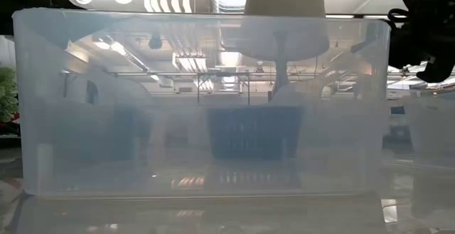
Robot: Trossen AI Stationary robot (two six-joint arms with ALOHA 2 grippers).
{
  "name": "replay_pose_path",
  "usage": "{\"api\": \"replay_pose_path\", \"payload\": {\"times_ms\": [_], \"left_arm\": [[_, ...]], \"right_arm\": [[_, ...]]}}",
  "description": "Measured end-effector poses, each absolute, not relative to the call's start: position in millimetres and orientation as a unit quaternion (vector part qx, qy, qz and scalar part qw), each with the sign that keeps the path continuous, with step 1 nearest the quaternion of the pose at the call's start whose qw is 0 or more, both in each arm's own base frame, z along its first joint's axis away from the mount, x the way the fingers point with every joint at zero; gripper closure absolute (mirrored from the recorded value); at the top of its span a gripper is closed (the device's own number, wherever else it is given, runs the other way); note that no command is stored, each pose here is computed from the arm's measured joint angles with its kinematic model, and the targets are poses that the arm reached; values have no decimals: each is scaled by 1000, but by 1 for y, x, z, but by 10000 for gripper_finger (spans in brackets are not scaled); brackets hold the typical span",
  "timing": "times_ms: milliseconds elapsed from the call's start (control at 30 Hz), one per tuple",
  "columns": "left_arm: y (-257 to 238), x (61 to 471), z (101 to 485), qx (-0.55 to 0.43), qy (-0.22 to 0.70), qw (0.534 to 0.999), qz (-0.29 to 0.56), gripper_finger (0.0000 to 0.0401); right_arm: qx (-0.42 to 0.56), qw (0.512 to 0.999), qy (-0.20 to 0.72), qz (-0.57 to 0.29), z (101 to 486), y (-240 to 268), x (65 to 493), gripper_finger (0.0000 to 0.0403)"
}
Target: Stack baskets by color
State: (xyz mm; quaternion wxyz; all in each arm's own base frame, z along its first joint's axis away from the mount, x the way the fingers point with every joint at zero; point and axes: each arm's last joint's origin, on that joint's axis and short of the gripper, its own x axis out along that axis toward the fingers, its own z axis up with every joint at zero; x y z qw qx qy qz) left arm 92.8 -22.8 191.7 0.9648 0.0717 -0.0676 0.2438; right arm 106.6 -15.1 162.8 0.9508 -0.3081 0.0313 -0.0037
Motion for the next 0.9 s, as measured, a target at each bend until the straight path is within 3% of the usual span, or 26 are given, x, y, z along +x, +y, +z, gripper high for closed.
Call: {"api": "replay_pose_path", "payload": {"times_ms": [900], "left_arm": [[-23, 93, 192, 72, -68, 965, 244, 320]], "right_arm": [[-283, 957, 37, -44, 164, -17, 107, 392]]}}
